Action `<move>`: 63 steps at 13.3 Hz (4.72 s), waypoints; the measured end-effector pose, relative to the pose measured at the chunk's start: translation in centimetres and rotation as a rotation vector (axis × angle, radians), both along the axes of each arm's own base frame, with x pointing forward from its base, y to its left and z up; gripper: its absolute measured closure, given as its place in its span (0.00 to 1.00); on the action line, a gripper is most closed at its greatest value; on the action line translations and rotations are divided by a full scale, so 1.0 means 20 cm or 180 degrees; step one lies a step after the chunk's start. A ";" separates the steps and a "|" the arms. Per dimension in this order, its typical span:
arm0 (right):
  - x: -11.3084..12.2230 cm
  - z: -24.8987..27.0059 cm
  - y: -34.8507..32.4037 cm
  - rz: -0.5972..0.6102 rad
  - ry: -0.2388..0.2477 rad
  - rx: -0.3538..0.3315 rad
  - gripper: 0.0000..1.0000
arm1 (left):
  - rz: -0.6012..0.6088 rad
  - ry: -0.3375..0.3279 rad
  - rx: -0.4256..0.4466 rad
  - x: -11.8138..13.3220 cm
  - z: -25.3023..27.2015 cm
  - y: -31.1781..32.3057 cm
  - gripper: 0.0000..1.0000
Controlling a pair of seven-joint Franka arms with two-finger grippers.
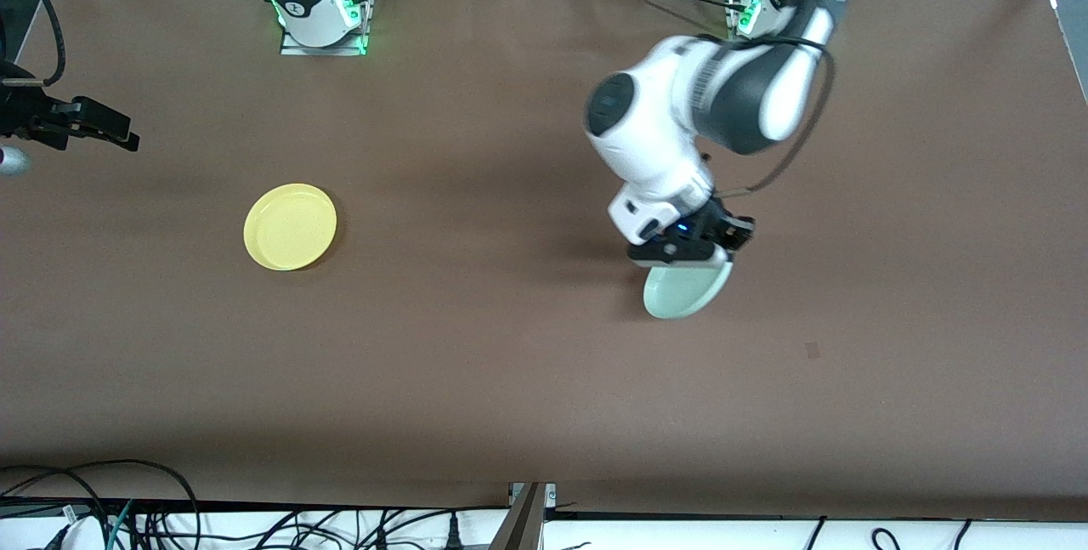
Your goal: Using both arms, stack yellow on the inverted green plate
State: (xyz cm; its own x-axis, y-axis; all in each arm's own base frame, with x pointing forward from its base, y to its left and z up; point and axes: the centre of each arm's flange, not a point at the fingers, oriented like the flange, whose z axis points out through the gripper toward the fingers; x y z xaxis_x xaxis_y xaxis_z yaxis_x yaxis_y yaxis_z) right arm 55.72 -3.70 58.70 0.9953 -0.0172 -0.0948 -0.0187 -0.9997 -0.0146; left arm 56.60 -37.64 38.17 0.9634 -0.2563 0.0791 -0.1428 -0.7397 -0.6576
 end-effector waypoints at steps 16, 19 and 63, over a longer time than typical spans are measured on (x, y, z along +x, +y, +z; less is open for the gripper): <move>0.00 0.00 -0.01 -0.0010 0.0000 0.0000 0.00 | -0.0538 -0.0904 0.1097 -0.68 -0.58 -0.90 0.98; 0.00 0.00 -0.01 -0.0011 -0.0001 0.0000 0.00 | -0.0578 -0.0968 0.1127 -0.76 -0.66 -0.95 0.98; -0.01 -0.02 -0.09 -0.0102 0.0054 0.0003 0.00 | 0.0816 -0.0217 -0.2099 -0.14 -0.10 -0.90 0.00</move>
State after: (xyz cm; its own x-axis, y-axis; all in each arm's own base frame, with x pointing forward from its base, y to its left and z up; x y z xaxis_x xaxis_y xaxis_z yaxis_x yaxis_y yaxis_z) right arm 55.57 -5.43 58.31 0.9925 -0.0489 -0.1116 -0.0508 -0.9986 -0.0149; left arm 53.72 -55.71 36.15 0.9743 0.1000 0.2018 0.1147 -0.9914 -0.0624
